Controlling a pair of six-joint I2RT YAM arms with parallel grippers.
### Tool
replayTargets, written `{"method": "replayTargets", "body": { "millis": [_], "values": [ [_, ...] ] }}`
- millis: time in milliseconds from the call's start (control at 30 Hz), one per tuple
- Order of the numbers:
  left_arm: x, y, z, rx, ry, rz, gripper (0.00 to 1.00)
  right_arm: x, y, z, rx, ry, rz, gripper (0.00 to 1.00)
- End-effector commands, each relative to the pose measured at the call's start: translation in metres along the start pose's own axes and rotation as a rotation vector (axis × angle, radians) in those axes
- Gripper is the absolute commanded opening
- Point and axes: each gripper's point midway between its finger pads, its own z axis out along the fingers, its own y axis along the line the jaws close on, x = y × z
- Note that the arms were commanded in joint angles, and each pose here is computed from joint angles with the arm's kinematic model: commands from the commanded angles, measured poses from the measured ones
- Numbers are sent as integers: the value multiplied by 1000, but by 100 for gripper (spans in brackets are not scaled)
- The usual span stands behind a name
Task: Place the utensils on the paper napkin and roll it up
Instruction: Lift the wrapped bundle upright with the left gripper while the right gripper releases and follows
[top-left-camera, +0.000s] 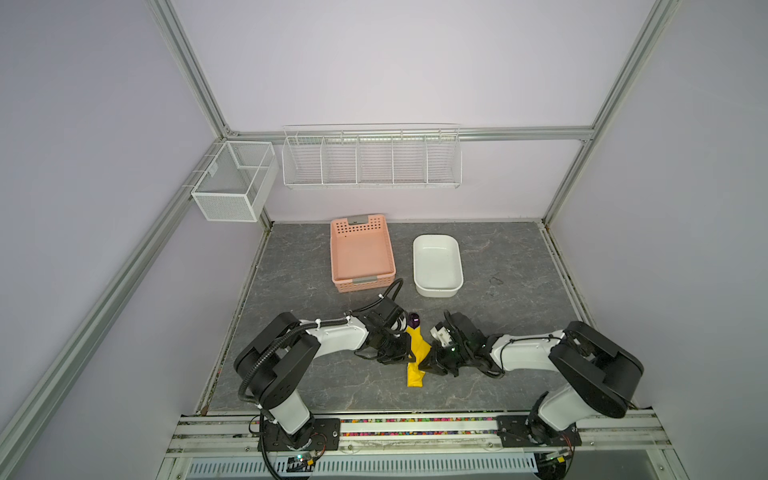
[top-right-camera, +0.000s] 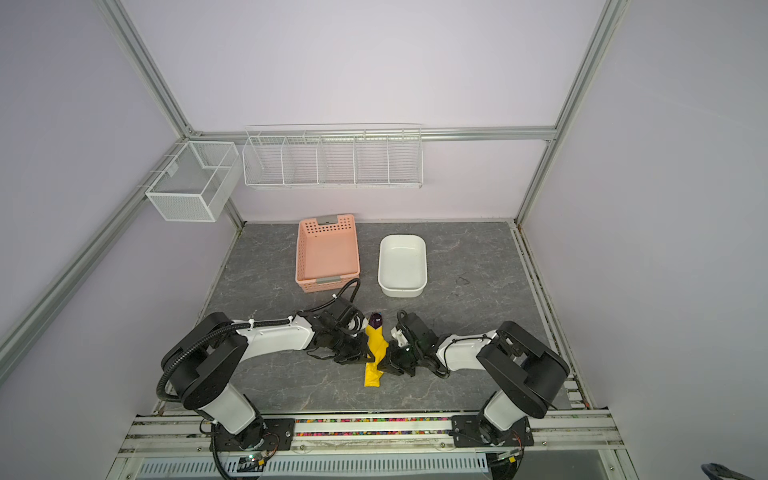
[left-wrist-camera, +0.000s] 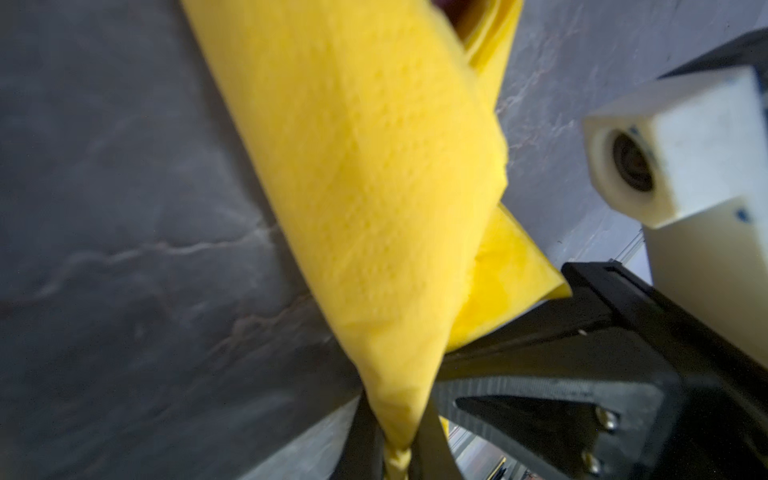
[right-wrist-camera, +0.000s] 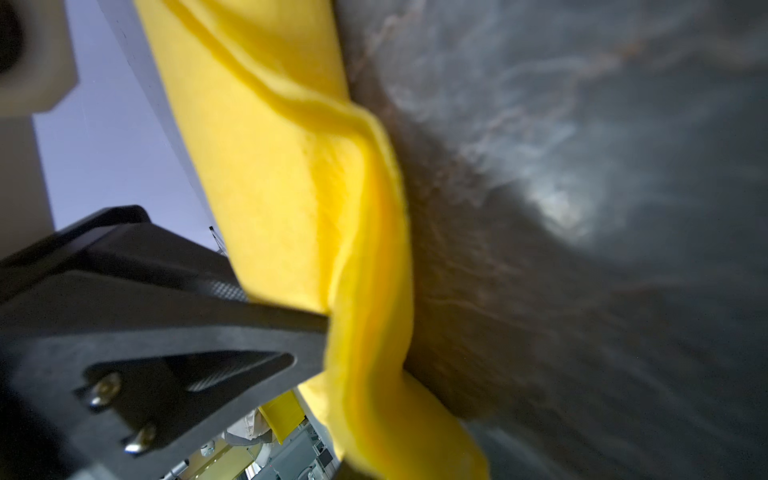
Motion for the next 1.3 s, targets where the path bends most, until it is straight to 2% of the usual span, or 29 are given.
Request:
{"method": "replayTargets", "body": {
  "millis": [0,467,733,933,1133,1267],
  "values": [
    [2,22,4,-103,-14,2,0,7,-32,0,110,-12,67,8],
    [-35,-26,-26,35,-220,194,0,-7,-14,-36,118,-128,-3,9],
    [-41,-42,-40,77,-271,257,0,-17,-14,-70,134,-218,-15,11],
    [-44,-55,-55,104,-322,313,0,-21,-13,-81,124,-249,-18,11],
    [-50,-77,-93,122,-455,422,0,-26,15,-99,36,-322,-115,13],
    [-51,-109,-135,173,-590,561,0,-28,48,-126,-55,-417,-246,22]
  ]
}}
